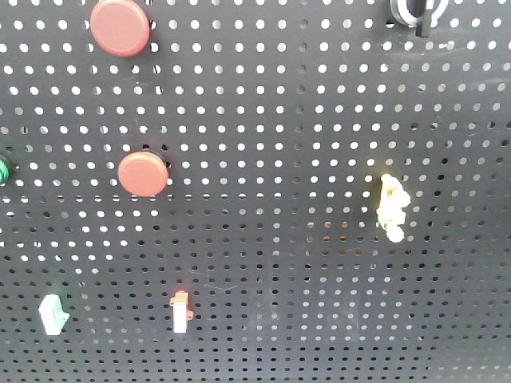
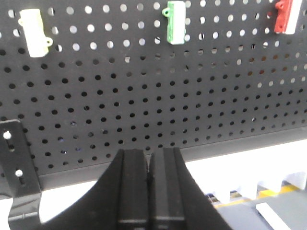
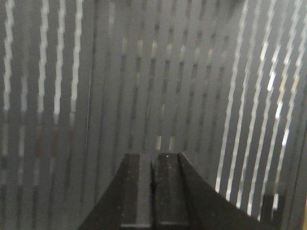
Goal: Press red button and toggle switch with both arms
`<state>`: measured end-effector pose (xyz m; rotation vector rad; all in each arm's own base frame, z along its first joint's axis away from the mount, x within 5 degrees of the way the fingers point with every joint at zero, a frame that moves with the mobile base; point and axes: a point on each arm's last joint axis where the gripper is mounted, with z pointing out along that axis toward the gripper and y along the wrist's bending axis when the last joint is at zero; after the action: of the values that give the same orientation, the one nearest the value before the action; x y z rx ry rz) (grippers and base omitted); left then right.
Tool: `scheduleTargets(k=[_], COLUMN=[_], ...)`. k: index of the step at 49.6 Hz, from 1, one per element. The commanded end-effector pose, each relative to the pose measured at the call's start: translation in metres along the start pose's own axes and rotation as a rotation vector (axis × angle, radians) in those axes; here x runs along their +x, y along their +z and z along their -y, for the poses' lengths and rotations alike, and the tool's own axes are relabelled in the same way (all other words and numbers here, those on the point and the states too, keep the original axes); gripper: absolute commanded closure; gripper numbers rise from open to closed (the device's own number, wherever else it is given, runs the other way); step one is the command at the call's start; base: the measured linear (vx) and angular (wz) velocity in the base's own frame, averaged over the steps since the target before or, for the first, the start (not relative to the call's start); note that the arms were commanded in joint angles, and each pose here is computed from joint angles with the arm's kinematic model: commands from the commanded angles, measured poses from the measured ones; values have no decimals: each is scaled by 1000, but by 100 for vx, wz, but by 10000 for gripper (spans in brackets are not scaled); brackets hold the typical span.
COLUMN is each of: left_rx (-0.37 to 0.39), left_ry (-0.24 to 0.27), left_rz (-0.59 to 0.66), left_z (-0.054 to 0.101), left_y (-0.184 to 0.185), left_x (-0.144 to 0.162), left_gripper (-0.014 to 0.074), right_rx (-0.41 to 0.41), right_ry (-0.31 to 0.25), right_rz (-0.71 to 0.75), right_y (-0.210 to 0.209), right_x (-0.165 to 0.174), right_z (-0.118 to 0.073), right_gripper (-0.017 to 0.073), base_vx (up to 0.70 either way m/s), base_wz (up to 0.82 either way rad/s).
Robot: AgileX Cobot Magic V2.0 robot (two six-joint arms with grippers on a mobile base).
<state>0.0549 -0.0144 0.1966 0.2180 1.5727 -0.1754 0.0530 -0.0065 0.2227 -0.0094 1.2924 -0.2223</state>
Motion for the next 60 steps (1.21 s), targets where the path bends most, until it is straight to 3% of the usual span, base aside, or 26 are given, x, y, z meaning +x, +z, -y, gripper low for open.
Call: scheduleTargets(k=[1, 7, 14, 16, 20, 22, 26, 30, 32, 36, 40, 45, 51, 60], left_rx=[-14, -17, -27, -31, -32, -26, -5, 11, 14, 6, -2, 3, 12, 75], left_ry=[-9, -9, -14, -35, -133, -188, -228, -202, -172, -66, 14, 39, 23, -67], left_rz=[101, 122, 192, 232, 306, 336, 357, 344, 333, 313, 281, 228, 206, 198], left_z=[-1, -1, -2, -3, -5, -5, -5, -3, -3, -3, -4, -4, -5, -1], left_y=[-1, -1, -2, -3, -5, -7, -13, -20, -23, -28, -22, 2, 35, 65], left_x=[-2, -4, -11, -14, -24, -33, -56, -83, -98, -135, -174, -216, -260, -299], left_gripper=[591, 591, 591, 591, 591, 591, 591, 591, 591, 591, 591, 591, 591, 591], right_rx=[12, 14, 33, 36, 35, 23, -16, -44, -49, -16, 35, 77, 82, 18], right_ry=[-13, -12, 3, 17, 120, 199, 308, 283, 228, 168, 146, 153, 216, 407], right_rz=[102, 114, 242, 282, 365, 403, 410, 366, 333, 251, 169, 84, 44, 94], right_y=[-2, -2, -4, -5, -8, -9, -7, -6, -5, -3, 6, 24, 50, 66], right_x=[-6, -8, -19, -23, -30, -35, -51, -75, -90, -127, -163, -198, -231, -260], right_z=[1, 1, 3, 3, 5, 6, 6, 7, 7, 15, 25, 34, 39, 38], right_gripper=[563, 563, 563, 563, 563, 563, 563, 563, 563, 563, 563, 563, 563, 563], base_vx=[0, 0, 0, 0, 0, 0, 0, 0, 0, 0, 0, 0, 0, 0], base_wz=[0, 0, 0, 0, 0, 0, 0, 0, 0, -1, 0, 0, 0, 0])
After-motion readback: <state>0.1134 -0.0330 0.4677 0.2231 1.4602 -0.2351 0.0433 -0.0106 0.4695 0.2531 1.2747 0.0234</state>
